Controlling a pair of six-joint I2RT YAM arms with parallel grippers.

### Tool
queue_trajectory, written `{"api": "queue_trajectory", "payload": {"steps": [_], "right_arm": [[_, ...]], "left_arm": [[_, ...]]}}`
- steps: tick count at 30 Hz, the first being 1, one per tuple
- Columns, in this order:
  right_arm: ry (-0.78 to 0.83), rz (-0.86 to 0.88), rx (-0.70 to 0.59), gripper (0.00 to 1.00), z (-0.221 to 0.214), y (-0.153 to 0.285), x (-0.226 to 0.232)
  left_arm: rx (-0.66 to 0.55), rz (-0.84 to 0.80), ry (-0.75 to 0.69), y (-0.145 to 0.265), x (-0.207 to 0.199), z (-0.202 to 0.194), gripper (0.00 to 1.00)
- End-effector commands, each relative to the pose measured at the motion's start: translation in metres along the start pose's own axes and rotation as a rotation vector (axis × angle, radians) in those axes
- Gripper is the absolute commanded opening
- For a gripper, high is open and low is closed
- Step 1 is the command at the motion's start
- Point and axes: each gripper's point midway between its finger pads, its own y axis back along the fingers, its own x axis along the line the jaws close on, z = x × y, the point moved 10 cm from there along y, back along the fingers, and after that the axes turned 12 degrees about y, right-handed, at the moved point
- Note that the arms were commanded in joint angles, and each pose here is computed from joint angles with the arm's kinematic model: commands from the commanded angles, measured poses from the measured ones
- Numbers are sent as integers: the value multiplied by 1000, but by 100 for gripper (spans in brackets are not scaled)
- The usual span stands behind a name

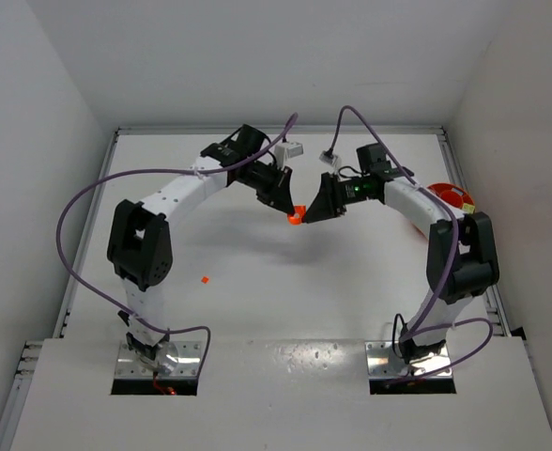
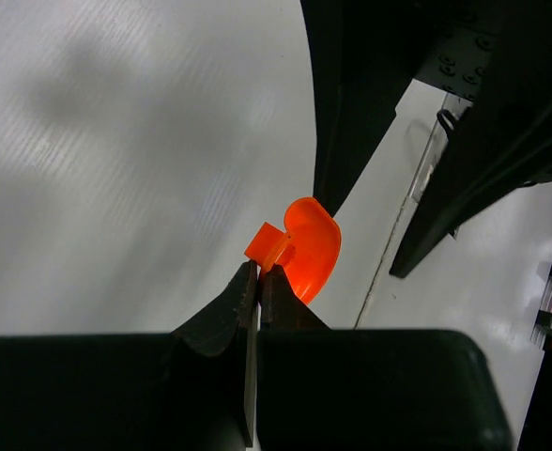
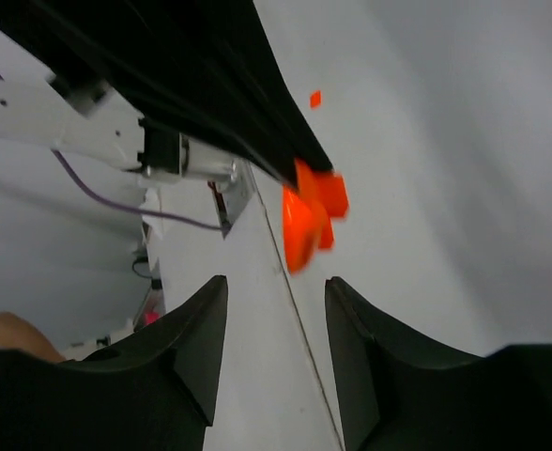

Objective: Sort the legos into containers by color

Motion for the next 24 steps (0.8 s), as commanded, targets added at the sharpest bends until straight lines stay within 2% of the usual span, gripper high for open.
{"api": "queue_trajectory", "payload": {"steps": [1,8,11,13,15,16,19,20,22,23,24], "right_arm": [[113,3,-141,47,41,-5,17],[120,-76,-159,47,50,-18,13],[114,-79,-151,35,51,-22,13],[114,-79,-151,19,51,-22,13],[123,-80,-150,8,50,-22,13],[119,-82,-141,5,47,-22,11],[142,-84,-137,1,44,-20,15],[154,-93,-146,0,43,-15,14],[170,-103,-150,0,43,-10,14],[196,-132,-146,0,41,-3,13],[212,-174,-137,0,41,2,9]], "left_arm": [[-29,-44,-30,-1,-10,12,0],[-38,-65,-36,5,-18,10,0],[-38,-65,-36,7,-19,8,0],[-48,-78,-49,9,-22,10,0],[-48,-78,-49,11,-23,8,0],[-55,-80,-57,14,-26,8,1],[-66,-97,-43,20,-24,9,20],[-61,-118,-44,21,-21,7,45],[-73,-101,-56,27,-20,8,69],[-92,-52,-61,30,-19,9,99],[-104,-27,-53,36,-18,9,100]]}}
